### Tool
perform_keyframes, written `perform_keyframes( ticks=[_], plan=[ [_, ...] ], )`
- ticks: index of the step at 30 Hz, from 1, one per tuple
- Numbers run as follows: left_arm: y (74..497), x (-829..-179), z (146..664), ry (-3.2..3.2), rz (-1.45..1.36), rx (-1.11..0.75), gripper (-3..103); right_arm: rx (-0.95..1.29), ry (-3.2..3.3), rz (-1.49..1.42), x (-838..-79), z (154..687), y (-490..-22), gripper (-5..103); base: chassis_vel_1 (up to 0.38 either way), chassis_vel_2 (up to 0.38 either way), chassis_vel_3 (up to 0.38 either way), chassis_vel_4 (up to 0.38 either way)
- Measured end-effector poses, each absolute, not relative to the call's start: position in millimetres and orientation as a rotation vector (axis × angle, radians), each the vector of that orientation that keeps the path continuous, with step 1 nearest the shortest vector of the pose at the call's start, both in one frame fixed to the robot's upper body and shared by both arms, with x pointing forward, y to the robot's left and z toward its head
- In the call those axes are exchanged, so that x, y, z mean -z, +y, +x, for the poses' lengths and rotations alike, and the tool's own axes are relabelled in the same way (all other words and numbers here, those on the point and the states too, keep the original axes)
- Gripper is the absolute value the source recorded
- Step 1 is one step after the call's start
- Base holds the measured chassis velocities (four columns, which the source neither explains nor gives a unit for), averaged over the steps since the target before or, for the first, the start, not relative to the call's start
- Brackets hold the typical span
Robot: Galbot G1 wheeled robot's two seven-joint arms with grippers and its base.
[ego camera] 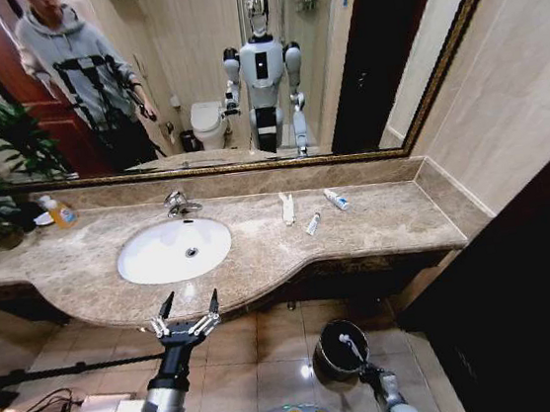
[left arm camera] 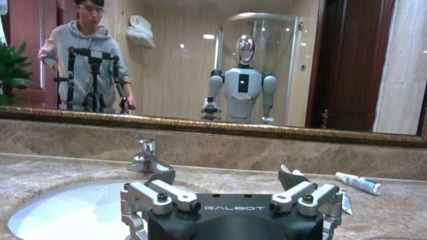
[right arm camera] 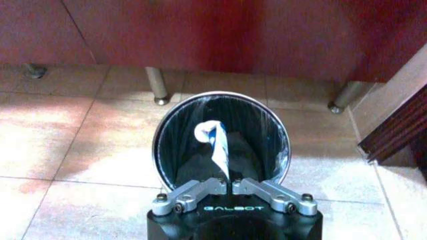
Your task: Pick up the trash from the sink and place it in the trash bin.
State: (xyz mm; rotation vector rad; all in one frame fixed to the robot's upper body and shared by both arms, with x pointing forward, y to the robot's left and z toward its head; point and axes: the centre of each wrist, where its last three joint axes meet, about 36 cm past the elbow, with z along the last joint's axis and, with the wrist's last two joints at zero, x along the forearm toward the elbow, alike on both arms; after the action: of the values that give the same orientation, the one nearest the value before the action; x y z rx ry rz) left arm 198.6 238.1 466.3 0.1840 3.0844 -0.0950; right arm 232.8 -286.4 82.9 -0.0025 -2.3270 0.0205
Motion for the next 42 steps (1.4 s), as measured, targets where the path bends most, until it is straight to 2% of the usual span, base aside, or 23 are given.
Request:
perform_keyframes(
  ticks=[10,11,12,14,15,16,18,20,22,23,25,28,29,30,32,34,35,37,38,40,41,42],
  plan=[
    [238,-466,199,3.084,0.184,0.095,100,-0.005,-2.305,-0.018,-66,262,-289,0,0.000,0.000,0.000,0.000],
    [238,-466,199,3.084,0.184,0.095,100,-0.006,-2.307,-0.018,-66,266,-289,-3,0.000,0.000,0.000,0.000],
    [238,-466,199,3.084,0.184,0.095,100,-0.005,-2.310,-0.019,-66,269,-289,2,0.000,0.000,0.000,0.000],
    [238,-466,199,3.084,0.184,0.095,100,-0.004,-2.311,-0.019,-67,270,-289,2,0.000,0.000,0.000,0.000],
    [238,-466,199,3.084,0.184,0.095,100,-0.005,-2.312,-0.018,-66,273,-288,13,0.000,0.000,0.000,0.000],
    [238,-466,199,3.084,0.184,0.095,100,-0.005,-2.312,-0.018,-66,273,-288,13,0.000,0.000,0.000,0.000],
    [238,-466,199,3.084,0.184,0.095,100,-0.007,-2.315,-0.017,-67,276,-286,24,0.000,0.000,0.000,0.000],
    [238,-466,199,3.084,0.184,0.095,100,-0.008,-2.316,-0.017,-67,277,-286,24,0.000,0.000,0.000,0.000],
    [238,-466,199,3.084,0.184,0.095,100,-0.013,-2.320,-0.016,-67,278,-285,34,0.000,0.000,0.000,0.000],
    [238,-466,199,3.084,0.184,0.095,100,-0.013,-2.320,-0.016,-67,278,-285,34,0.000,0.000,0.000,0.000],
    [238,-466,199,3.084,0.184,0.095,100,-0.018,-2.328,-0.013,-70,278,-284,45,0.000,0.000,0.000,0.000],
    [238,-466,199,3.084,0.184,0.095,100,-0.032,-2.352,-0.008,-73,271,-284,50,0.000,0.000,0.000,0.000],
    [238,-466,199,3.084,0.184,0.095,100,-0.043,-2.365,-0.008,-75,266,-284,61,0.000,0.000,0.000,0.000],
    [238,-466,199,3.084,0.184,0.095,100,-0.043,-2.365,-0.008,-75,266,-284,61,0.000,0.000,0.000,0.000],
    [238,-466,199,3.084,0.184,0.095,100,-0.052,-2.384,-0.011,-80,258,-284,73,0.000,0.000,0.000,0.000],
    [238,-466,199,3.084,0.184,0.095,100,-0.059,-2.407,-0.013,-85,253,-285,73,0.000,0.000,0.000,0.000],
    [238,-466,199,3.084,0.184,0.095,100,-0.064,-2.418,-0.017,-87,249,-285,83,0.000,0.000,0.000,0.000],
    [238,-466,199,3.084,0.184,0.095,100,-0.074,-2.453,-0.035,-93,243,-285,83,0.000,0.000,0.000,0.000],
    [238,-466,199,3.084,0.184,0.095,100,-0.060,-2.481,-0.053,-99,241,-284,94,0.000,0.000,0.000,0.000],
    [238,-466,199,3.084,0.184,0.095,100,-0.049,-2.494,-0.065,-102,241,-284,94,0.000,0.000,0.000,0.000],
    [238,-466,199,3.084,0.184,0.095,100,-0.036,-2.520,-0.084,-110,241,-284,100,0.000,0.000,0.000,0.000],
    [238,-466,199,3.084,0.184,0.095,100,-0.024,-2.554,-0.106,-120,243,-285,100,0.000,0.000,0.000,0.000]
  ],
)
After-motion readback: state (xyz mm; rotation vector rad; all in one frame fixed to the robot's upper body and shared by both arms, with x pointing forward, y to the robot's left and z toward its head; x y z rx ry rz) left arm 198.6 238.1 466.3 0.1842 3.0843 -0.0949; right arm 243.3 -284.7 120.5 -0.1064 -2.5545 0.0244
